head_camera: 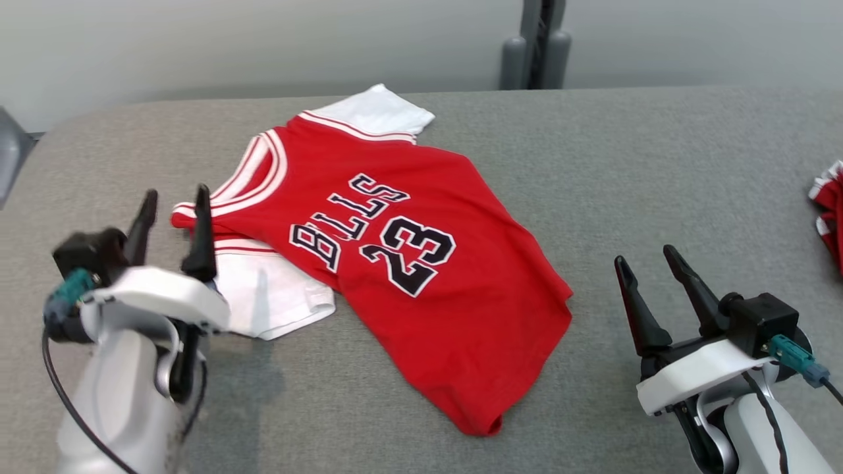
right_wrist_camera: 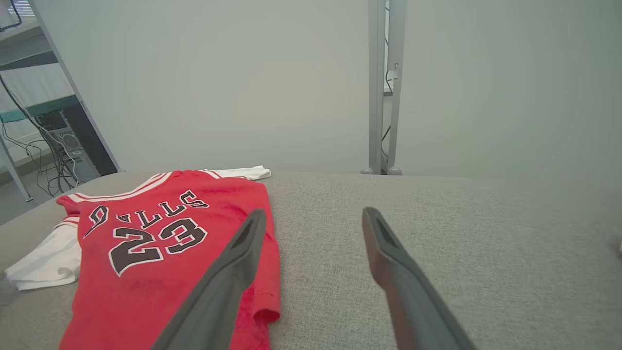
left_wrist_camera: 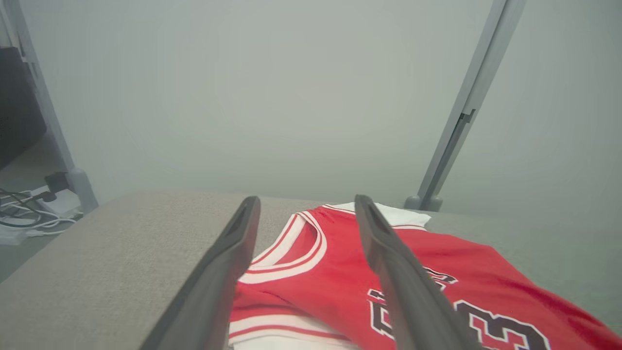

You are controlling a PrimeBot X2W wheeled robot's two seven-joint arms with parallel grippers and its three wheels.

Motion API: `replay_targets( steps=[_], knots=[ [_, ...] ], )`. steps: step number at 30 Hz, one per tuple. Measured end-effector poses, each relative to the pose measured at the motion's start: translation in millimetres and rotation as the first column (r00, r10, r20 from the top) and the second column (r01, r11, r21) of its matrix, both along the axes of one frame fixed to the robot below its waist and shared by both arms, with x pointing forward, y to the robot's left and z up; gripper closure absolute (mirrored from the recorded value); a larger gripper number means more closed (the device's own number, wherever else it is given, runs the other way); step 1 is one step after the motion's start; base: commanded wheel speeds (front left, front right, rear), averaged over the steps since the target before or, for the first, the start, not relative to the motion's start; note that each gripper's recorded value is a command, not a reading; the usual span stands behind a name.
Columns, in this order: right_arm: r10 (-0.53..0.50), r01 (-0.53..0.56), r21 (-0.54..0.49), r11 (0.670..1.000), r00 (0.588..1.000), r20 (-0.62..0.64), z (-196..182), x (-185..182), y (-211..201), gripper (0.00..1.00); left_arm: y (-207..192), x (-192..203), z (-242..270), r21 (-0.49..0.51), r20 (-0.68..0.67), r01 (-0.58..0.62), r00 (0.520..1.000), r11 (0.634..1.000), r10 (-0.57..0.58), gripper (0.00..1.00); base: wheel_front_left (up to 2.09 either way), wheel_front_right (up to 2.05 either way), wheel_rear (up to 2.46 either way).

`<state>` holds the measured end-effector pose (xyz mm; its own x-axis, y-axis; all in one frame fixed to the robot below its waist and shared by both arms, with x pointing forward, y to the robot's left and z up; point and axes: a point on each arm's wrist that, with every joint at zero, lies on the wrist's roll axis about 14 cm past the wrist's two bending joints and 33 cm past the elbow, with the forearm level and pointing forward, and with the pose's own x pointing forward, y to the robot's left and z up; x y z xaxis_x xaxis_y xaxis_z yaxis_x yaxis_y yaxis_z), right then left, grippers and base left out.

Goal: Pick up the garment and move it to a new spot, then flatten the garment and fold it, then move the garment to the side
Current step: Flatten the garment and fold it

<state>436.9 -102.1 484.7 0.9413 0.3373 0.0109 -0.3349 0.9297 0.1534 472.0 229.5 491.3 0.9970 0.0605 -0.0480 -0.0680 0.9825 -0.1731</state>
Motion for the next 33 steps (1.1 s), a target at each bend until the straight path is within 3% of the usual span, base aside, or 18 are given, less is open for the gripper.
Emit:
replay_targets(
  steps=[7,11,26,27,33],
  knots=[
    [0.045,-0.045,0.006,0.999,0.999,-0.028,-6.1,0.2,16.8,0.0,-6.9,-56.7,1.1,-0.073,0.058,-0.015,0.998,0.997,0.019,0.0,0.0,0.0,0.0],
    [0.059,-0.059,0.003,0.998,0.994,-0.087,-23.1,3.8,21.7,0.0,-9.7,-95.5,-18.9,-0.12,0.014,-0.052,0.998,0.991,0.054,0.0,0.0,0.0,0.0],
    [0.158,-0.165,0.014,0.986,0.912,-0.38,-94.0,14.3,62.5,0.0,14.8,-126.1,-30.4,-0.114,-0.03,-0.157,0.988,0.981,0.154,0.0,0.0,0.0,0.0],
    [0.164,-0.171,0.016,0.985,0.908,-0.385,-95.8,14.5,64.8,0.99,16.2,-127.2,-31.0,-0.114,-0.032,-0.162,0.987,0.98,0.159,0.0,0.0,0.0,0.0],
    [0.155,-0.183,-0.056,0.982,0.932,-0.328,-86.0,39.5,57.1,1.0,20.1,-130.5,-34.1,-0.112,-0.043,-0.177,0.984,0.978,0.173,0.0,0.0,0.0,0.0]
  ],
)
